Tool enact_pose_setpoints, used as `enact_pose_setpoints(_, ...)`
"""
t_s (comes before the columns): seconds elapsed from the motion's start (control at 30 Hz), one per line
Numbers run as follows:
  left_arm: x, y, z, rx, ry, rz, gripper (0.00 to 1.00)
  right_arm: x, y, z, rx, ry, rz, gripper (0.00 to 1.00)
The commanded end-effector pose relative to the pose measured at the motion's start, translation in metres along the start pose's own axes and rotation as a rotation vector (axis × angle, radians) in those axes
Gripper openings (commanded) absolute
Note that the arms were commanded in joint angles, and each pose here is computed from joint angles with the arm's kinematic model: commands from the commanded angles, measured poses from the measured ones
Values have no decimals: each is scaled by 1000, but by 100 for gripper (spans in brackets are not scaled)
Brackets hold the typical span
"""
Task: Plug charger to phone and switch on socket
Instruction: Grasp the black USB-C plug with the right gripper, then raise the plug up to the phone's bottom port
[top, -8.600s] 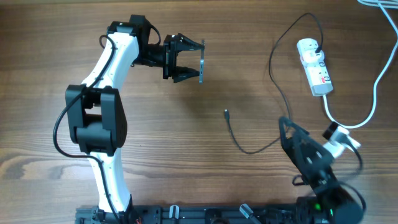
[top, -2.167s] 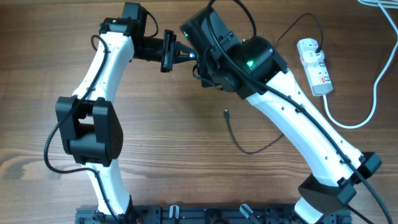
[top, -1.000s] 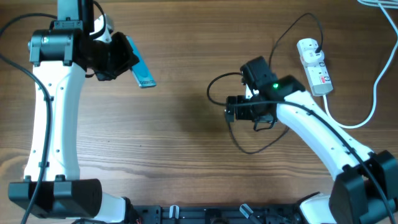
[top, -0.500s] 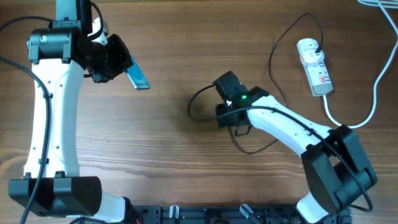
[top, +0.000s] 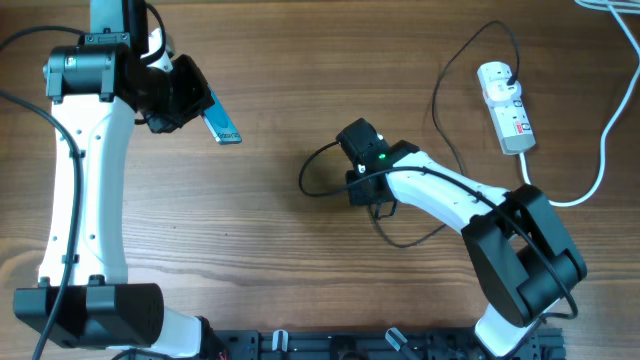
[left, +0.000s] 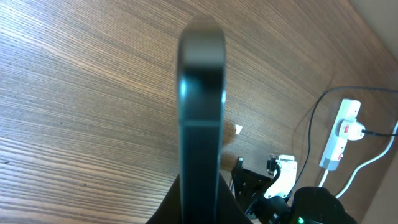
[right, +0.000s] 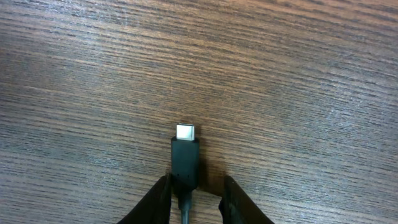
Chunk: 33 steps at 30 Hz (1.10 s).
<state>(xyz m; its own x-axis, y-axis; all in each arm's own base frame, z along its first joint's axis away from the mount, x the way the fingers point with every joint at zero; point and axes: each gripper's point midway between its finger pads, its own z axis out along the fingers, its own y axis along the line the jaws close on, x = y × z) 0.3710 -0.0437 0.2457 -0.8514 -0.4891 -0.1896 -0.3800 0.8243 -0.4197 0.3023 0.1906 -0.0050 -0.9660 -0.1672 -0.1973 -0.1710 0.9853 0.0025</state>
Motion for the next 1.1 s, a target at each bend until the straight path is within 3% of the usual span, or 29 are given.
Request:
enact_pose_setpoints(0.0,-3,0,-1,1,-10,-7,4,19,1,21,-4,85,-7,26)
enact_pose_setpoints(0.13,-3,0,-1,1,-10,-7,4,24,7,20,-39,112,2,20)
enact_pose_setpoints(0.37,-3,0,-1,2,-10,-7,4,31,4,19,-27,139,20,21)
enact_pose_setpoints(0.57,-3,0,-1,2,-10,-7,4,27,6,20,-32,123,19,17)
enact_pose_setpoints(0.73,-3,0,-1,3,-10,-7,4,20,9,17,-41,106,18,6)
enact_pose_setpoints(0.87,1,-21,-2,119,22,41,4,-9,20,-29,-88,36,-29,4)
enact_pose_setpoints(0.97,4,-59,-11,332,48,157,4,-21,55,-87,-307,-27,-144,4)
enact_pose_setpoints(1.07,3,-78,-18,440,46,190,4,-21,81,-157,-524,-125,-205,4)
